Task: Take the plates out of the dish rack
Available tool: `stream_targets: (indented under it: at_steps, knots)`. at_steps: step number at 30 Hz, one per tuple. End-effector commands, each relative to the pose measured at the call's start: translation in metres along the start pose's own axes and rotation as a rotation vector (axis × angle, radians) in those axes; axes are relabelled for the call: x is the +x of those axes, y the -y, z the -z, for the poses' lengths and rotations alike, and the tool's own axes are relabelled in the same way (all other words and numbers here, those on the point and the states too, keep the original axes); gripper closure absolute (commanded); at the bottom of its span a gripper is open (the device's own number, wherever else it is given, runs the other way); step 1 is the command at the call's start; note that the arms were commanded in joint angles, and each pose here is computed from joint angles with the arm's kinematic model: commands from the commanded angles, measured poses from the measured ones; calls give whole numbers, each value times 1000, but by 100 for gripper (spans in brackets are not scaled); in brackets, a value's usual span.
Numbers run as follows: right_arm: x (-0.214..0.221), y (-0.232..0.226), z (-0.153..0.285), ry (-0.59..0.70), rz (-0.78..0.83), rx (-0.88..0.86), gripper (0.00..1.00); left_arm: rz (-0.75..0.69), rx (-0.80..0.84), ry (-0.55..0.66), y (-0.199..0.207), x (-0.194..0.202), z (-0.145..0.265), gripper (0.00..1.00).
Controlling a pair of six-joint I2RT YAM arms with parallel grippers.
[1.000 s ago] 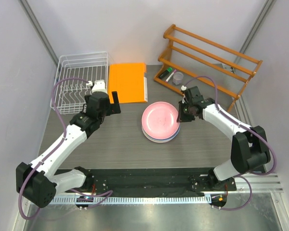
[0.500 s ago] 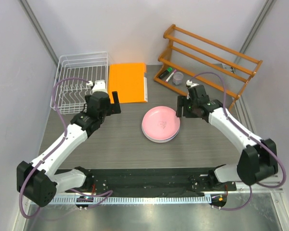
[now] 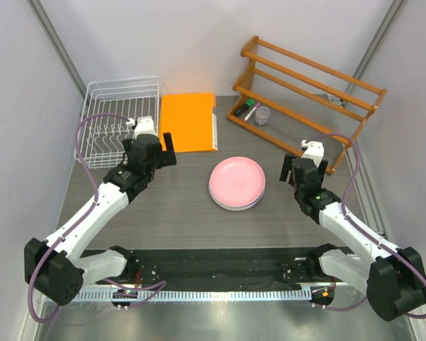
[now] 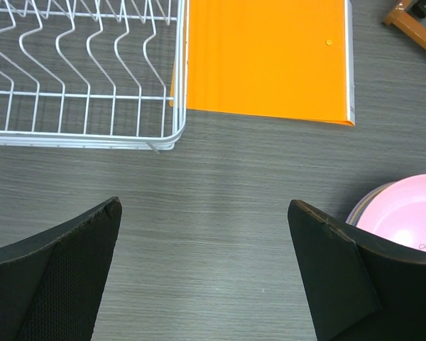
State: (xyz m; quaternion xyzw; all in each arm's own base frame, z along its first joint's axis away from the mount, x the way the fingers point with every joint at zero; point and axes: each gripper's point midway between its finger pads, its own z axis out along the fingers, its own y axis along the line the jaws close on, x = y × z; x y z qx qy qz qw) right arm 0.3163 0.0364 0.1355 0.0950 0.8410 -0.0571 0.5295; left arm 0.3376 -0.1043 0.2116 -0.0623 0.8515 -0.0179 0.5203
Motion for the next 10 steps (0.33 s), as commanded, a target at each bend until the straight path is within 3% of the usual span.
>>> stream_targets:
  at_steps: [1,10]
  knots:
    - [-31,28,-1,221,-102,147,14,34,-14,111,0,-30,3,0]
    - [-20,49,-9,239,-115,299,13,21,-29,126,-2,-25,-5,1]
